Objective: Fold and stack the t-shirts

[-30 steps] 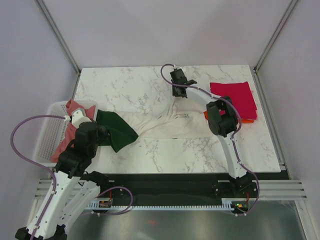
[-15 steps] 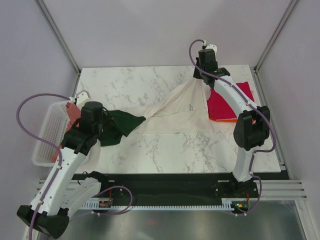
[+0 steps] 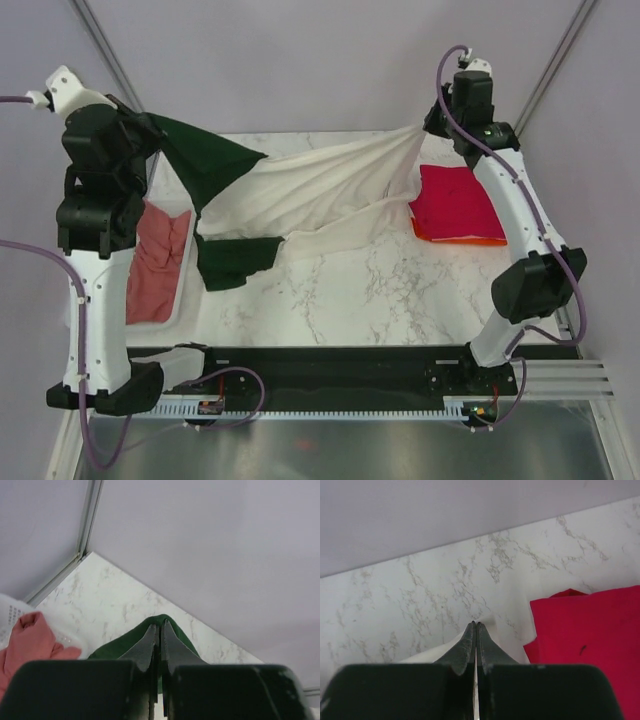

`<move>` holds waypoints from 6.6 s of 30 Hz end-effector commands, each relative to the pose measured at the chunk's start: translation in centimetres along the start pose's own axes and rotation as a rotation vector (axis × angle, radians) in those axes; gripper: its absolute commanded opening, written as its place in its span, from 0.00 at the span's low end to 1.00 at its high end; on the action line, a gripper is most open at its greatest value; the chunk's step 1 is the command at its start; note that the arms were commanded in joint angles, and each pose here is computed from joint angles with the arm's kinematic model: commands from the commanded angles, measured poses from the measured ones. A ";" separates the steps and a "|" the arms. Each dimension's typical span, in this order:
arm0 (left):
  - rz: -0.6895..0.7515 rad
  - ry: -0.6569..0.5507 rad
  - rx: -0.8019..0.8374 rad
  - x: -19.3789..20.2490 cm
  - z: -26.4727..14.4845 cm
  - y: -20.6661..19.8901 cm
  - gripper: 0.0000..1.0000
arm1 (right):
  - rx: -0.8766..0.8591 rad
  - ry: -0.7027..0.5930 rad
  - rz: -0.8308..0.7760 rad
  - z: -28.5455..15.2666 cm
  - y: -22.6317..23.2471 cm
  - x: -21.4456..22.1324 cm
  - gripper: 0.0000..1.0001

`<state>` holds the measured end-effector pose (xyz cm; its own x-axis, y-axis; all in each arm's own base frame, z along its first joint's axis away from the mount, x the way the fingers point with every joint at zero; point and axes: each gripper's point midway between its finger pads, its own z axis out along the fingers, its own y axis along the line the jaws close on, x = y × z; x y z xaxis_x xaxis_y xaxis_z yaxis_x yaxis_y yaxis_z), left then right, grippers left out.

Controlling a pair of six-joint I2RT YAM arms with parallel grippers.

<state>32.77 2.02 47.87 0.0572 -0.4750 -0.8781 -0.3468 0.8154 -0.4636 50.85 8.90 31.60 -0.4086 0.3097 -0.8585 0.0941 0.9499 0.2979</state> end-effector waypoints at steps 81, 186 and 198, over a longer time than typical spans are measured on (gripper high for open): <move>-0.176 0.216 0.395 15.6 -7.8 4.7 0.02 | -0.113 0.238 0.168 -7.9 -7.9 22.2 0.00; -0.166 0.399 0.477 22.4 -13.2 7.0 0.02 | 0.198 0.472 -0.182 15.1 -6.8 24.3 0.66; -0.238 0.480 0.472 24.5 -12.8 7.1 0.02 | 0.360 0.474 -0.242 16.2 -10.5 23.4 0.08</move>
<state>19.63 -7.12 25.19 -0.3326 -0.6406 -0.6921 0.0541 0.7197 -0.6922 55.32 10.43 2.63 -0.7816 0.1093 -0.6141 0.1473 0.9890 -0.0114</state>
